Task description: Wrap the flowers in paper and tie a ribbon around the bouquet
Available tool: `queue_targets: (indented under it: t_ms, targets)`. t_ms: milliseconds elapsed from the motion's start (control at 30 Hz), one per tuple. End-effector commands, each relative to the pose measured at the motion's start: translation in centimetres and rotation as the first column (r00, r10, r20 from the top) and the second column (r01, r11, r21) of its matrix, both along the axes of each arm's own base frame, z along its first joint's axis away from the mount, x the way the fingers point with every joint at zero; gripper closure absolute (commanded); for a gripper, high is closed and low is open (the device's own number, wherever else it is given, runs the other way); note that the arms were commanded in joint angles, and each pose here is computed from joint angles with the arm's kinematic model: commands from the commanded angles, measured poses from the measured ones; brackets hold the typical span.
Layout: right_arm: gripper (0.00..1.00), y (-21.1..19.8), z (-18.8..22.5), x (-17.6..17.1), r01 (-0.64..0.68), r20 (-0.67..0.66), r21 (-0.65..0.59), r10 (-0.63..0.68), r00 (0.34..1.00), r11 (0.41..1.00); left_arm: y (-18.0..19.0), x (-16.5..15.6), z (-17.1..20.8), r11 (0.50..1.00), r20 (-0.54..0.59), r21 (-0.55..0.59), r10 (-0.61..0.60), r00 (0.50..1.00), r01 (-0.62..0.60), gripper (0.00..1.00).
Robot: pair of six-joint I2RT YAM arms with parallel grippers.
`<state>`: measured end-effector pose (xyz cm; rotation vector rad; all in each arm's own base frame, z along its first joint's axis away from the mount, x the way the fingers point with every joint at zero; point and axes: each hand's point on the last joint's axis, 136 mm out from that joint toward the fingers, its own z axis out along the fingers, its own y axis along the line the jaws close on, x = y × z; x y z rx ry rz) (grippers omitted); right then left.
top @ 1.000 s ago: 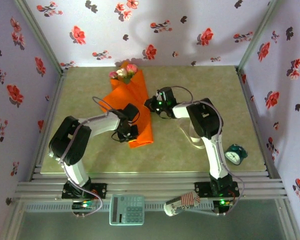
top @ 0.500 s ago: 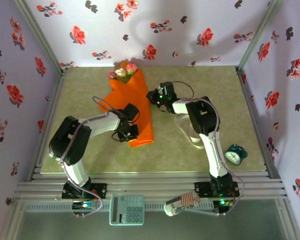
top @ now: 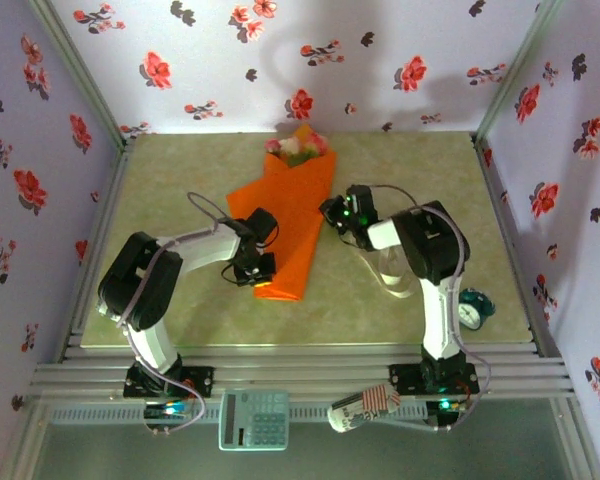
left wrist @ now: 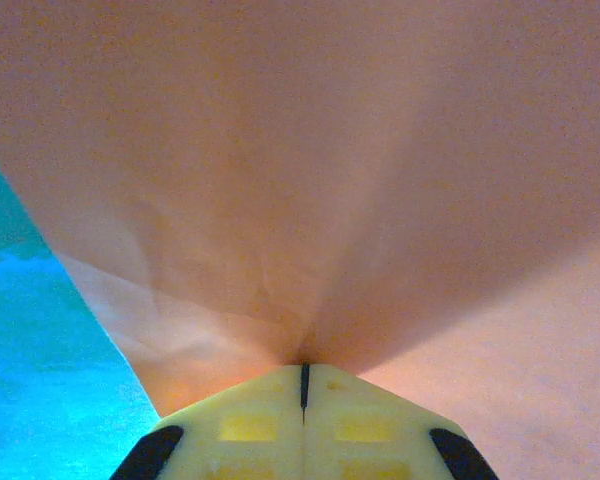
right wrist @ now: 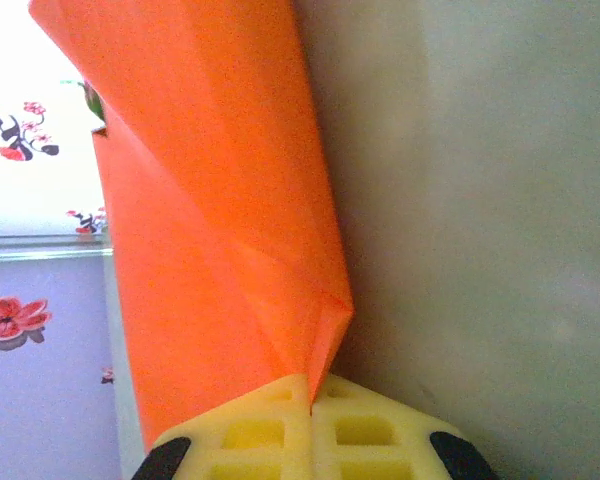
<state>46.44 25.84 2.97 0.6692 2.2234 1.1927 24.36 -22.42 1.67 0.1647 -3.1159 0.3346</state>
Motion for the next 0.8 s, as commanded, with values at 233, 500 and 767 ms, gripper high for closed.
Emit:
queue_targets:
  t_ms: [233, 500, 767]
  targets:
    - [0.70, -2.2, -1.5, 2.9, 0.093, 0.015, 0.038, -0.094, 0.995, 0.995, 1.9, -2.8, -1.6, 0.990, -0.139, 0.098, -0.089, 0.986, 0.103, 1.00]
    - [1.00, -3.3, -0.9, 5.9, 0.127, 0.030, 0.028, -0.127, 0.991, 0.992, 1.5, -2.2, -1.3, 0.992, -0.122, 0.091, -0.081, 0.989, 0.092, 1.00]
    - [0.65, -4.1, -1.1, 7.9, 0.134, 0.028, 0.011, -0.134, 0.991, 0.991, 1.1, -1.8, -1.1, 0.993, -0.112, 0.077, -0.080, 0.990, 0.089, 1.00]
